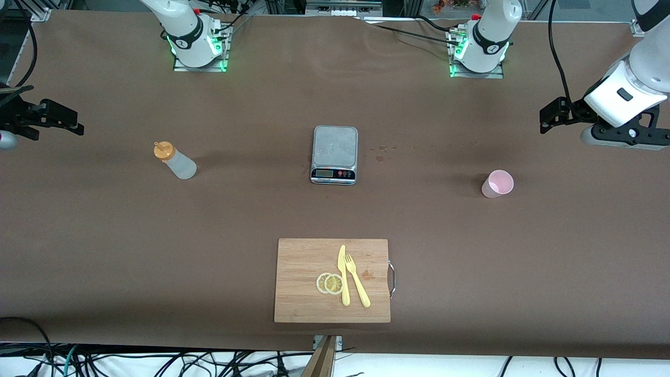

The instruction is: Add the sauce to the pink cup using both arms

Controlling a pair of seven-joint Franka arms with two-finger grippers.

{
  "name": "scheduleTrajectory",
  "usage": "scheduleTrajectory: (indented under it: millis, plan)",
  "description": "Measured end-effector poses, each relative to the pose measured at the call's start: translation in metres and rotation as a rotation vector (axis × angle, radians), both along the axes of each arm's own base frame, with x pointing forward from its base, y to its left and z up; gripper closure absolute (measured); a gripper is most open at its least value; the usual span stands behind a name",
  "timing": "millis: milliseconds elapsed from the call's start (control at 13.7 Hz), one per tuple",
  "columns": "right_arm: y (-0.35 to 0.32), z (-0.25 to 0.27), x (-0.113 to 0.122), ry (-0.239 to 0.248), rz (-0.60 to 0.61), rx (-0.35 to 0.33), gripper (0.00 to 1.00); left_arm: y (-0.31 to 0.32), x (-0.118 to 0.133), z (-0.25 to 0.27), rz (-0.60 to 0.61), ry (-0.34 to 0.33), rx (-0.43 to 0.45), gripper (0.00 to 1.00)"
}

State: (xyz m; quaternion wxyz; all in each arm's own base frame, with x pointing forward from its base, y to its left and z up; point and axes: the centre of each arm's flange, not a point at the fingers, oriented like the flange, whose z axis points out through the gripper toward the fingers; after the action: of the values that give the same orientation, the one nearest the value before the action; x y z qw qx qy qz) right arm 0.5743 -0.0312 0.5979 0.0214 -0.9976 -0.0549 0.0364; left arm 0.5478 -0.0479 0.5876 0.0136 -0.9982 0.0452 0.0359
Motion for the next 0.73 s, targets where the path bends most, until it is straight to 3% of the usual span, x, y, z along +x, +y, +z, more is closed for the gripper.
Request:
scheduleTrajectory:
  millis: [728]
  plan:
    - [-0.0021,-0.0003,0.0,0.0,-0.004,0.0,0.0,0.0,0.0,0.0,0.0,0.0,0.0,0.0]
